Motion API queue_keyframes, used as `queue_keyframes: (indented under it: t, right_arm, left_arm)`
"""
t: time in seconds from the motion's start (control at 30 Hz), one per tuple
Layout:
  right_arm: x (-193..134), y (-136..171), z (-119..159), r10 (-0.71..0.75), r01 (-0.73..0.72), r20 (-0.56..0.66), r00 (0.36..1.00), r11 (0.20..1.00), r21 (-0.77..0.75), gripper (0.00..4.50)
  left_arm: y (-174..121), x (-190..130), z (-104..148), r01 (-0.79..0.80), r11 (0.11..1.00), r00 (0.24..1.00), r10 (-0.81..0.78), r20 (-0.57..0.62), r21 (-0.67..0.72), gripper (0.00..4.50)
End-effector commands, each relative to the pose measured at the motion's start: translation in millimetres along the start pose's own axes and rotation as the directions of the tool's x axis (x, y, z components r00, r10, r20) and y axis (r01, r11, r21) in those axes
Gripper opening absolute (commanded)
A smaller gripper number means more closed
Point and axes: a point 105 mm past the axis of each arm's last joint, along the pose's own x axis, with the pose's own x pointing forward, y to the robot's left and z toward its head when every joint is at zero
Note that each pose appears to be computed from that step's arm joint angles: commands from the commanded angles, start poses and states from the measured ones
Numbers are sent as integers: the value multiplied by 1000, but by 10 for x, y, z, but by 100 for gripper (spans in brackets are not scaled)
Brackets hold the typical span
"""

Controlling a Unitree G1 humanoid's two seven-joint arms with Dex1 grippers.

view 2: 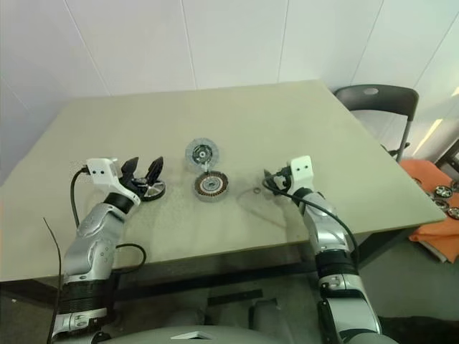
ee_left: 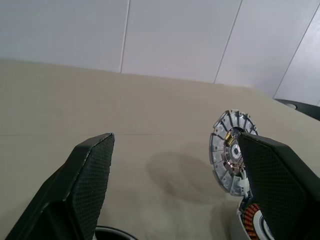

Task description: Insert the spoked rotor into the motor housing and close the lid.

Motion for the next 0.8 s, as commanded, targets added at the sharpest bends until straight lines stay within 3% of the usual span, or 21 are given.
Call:
queue_keyframes:
  t: [0.03, 0.8]
  right_arm:
    - [24, -56, 254, -13, 15, 78, 997, 999, -32, 444]
    - [32, 26, 224, -6, 8, 80, 997, 1000, -16, 444]
  left_arm:
    - [-37, 53, 140, 18, 1000, 998, -19, 54, 23, 418]
    - [-22, 33, 134, 29, 999, 999, -30, 31, 34, 418]
